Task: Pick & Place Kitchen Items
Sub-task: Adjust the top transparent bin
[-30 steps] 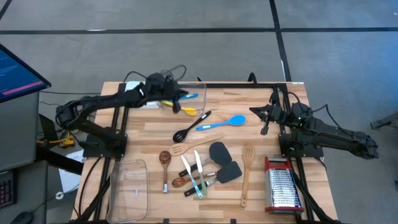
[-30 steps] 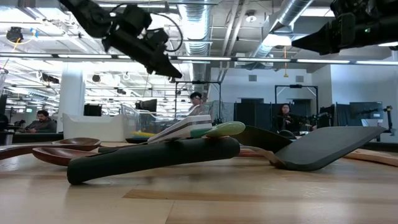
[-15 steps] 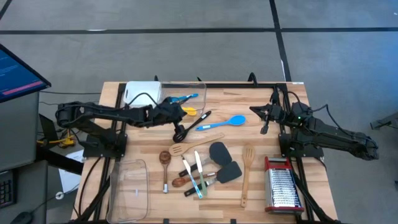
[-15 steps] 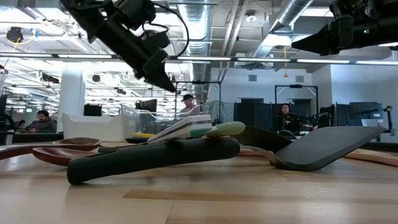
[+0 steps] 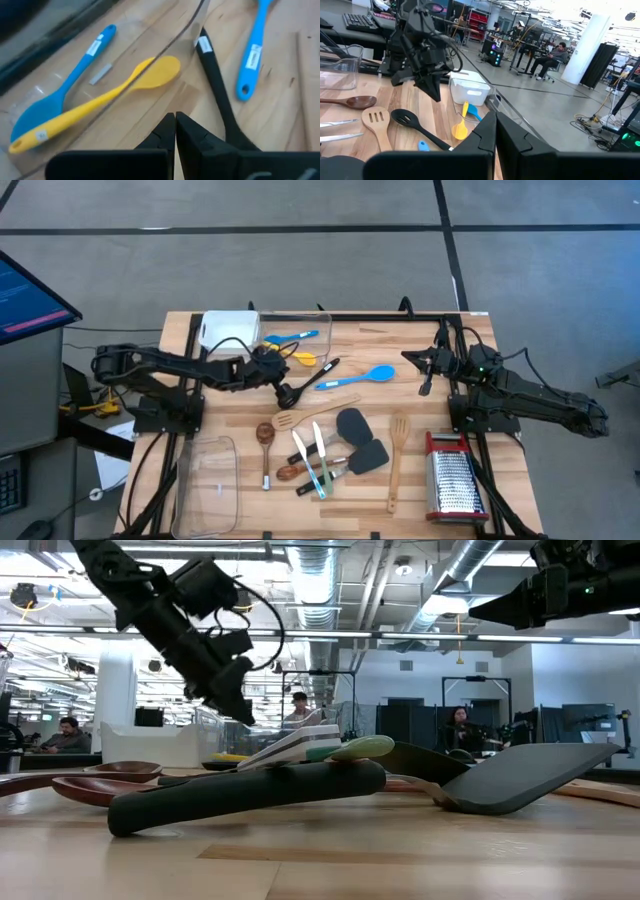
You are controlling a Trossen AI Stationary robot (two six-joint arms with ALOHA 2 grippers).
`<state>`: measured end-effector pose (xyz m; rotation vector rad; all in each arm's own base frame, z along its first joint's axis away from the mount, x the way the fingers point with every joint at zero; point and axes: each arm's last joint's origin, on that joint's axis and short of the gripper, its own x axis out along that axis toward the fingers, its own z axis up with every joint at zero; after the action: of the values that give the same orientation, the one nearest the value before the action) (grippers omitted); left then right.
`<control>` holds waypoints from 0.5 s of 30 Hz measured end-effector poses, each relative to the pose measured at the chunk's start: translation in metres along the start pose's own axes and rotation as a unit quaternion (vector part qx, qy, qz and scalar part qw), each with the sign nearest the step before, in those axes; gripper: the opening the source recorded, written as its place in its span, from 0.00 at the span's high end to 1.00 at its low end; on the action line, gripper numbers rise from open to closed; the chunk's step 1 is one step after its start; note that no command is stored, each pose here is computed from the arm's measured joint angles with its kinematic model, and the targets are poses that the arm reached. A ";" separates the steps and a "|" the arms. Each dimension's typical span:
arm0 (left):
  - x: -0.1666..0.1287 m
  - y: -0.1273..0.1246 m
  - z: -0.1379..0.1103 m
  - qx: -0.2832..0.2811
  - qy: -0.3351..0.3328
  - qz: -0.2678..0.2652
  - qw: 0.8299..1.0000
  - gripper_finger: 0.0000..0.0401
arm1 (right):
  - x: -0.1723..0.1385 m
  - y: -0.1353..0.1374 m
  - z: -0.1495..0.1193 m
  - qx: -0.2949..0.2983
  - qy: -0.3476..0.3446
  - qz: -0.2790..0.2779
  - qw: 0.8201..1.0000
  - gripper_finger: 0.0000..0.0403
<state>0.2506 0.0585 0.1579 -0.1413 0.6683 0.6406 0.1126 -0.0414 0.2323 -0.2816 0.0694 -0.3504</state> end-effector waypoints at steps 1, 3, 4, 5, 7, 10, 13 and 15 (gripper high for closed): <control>0.003 -0.001 -0.002 -0.003 -0.001 0.001 1.000 1.00 | 0.000 0.000 0.000 0.000 0.000 0.000 1.000 1.00; 0.009 -0.002 -0.007 -0.003 0.000 0.003 1.000 1.00 | 0.000 0.000 0.000 0.000 0.000 0.000 1.000 1.00; 0.014 -0.003 -0.009 -0.002 0.003 0.005 1.000 1.00 | 0.000 0.000 0.000 0.000 0.000 0.000 1.000 1.00; 0.018 -0.005 -0.011 -0.002 0.003 0.008 1.000 1.00 | 0.000 0.000 0.000 0.000 0.000 0.000 1.000 1.00; 0.028 -0.005 -0.014 -0.004 -0.005 0.015 1.000 1.00 | 0.000 0.000 0.000 0.000 0.000 0.000 1.000 1.00; 0.038 -0.003 -0.016 0.002 -0.010 0.026 1.000 1.00 | 0.000 0.000 0.000 0.000 0.000 0.000 1.000 1.00; 0.042 0.003 -0.016 -0.005 -0.010 0.038 0.999 1.00 | 0.000 0.000 -0.001 0.000 0.004 0.001 1.000 1.00; 0.043 0.006 -0.015 -0.009 -0.011 0.042 0.999 1.00 | 0.000 0.000 -0.001 0.000 0.007 0.000 1.000 1.00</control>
<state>0.2650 0.0797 0.1201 -0.1238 0.6490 0.7284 0.1124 -0.0417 0.2310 -0.2791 0.0831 -0.3517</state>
